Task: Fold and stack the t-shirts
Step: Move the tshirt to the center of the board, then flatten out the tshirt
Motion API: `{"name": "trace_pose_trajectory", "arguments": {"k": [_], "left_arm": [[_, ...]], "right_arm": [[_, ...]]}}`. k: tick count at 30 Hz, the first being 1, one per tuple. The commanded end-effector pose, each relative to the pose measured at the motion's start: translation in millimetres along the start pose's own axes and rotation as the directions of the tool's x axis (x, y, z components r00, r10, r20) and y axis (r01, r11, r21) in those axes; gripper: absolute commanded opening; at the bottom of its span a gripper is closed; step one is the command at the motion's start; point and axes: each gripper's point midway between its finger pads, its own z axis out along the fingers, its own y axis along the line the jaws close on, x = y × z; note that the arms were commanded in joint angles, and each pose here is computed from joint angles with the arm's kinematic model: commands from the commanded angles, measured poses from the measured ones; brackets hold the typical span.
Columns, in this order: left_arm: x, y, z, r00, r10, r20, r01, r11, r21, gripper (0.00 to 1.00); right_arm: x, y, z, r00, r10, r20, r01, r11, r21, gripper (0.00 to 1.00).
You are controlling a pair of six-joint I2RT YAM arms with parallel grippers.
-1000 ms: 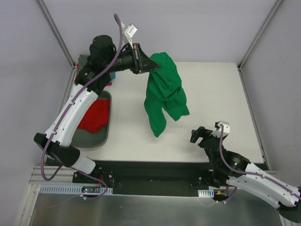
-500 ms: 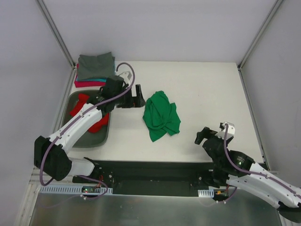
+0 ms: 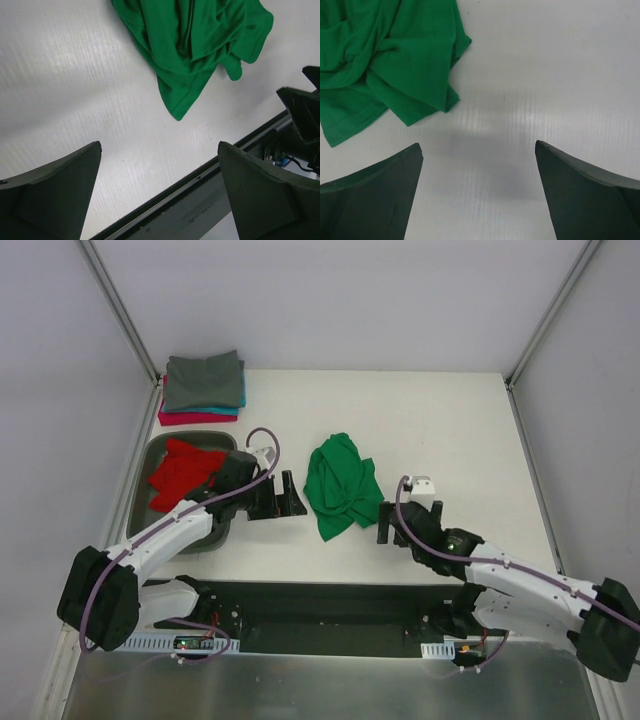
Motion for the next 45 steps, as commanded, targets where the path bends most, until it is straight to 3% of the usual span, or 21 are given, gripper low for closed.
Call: {"name": "trace_pose_trajectory", "arguments": {"k": [1,9,14,16,21,24,27,30,31,32,39,45], "left_arm": [[6.8,-15.8,12.1,0.998,-0.061,-0.014,0.062,0.992,0.107,0.99],[16.0,-17.7,51.6,0.994,-0.096,-0.048,0.097,0.995,0.008,0.93],[33.5,-31.3,82.0,0.986,-0.106,-0.130,0.104,0.994,-0.023,0.74],[39.4,-31.4,94.5,0.982,-0.102,-0.157,0.096,0.994,-0.046,0.67],[47.9,-27.7,116.4,0.979,-0.114,-0.171,0.092,0.987,-0.131,0.58],[51.6,-22.6,119.9,0.979,-0.093,-0.183,0.055,0.978,-0.203,0.36],[47.8,-11.2,117.2,0.985,-0.071,-0.159,0.023,0.958,-0.285,0.00],[41.9,0.1,109.2,0.992,-0.049,-0.113,0.008,0.942,-0.335,0.00],[39.0,2.7,105.5,0.995,-0.036,-0.095,0.001,0.939,-0.345,0.00],[36.4,7.1,99.9,0.996,-0.019,-0.085,-0.014,0.931,-0.364,0.00],[-6.9,46.4,29.5,0.987,0.071,0.144,0.021,0.830,-0.557,0.00],[-51.6,60.7,-44.9,0.929,0.059,0.365,0.165,0.817,-0.552,0.00]], "right_arm": [[-44.1,46.2,21.8,0.999,0.049,0.021,-0.045,0.984,-0.172,0.93],[-52.2,68.6,53.9,0.992,0.074,-0.101,-0.096,0.968,-0.233,0.88],[-47.4,71.9,74.7,0.986,0.078,-0.145,-0.106,0.976,-0.191,0.75],[-46.1,71.6,79.6,0.983,0.088,-0.161,-0.117,0.977,-0.180,0.65],[-47.8,71.8,85.1,0.985,0.078,-0.154,-0.104,0.980,-0.169,0.59],[-49.9,72.4,86.8,0.986,0.073,-0.152,-0.098,0.981,-0.165,0.47],[-50.0,67.8,87.5,0.987,0.070,-0.145,-0.091,0.985,-0.146,0.32],[-54.5,60.1,86.1,0.989,0.062,-0.134,-0.076,0.991,-0.106,0.14],[-54.6,58.0,84.9,0.989,0.055,-0.136,-0.069,0.993,-0.098,0.03],[-56.3,55.1,84.1,0.990,0.048,-0.132,-0.060,0.994,-0.087,0.01],[-67.0,-7.4,57.3,0.996,0.034,-0.080,-0.025,0.994,0.105,0.01],[-90.7,-69.2,19.4,0.990,0.130,0.045,-0.137,0.971,0.194,0.01]]}}
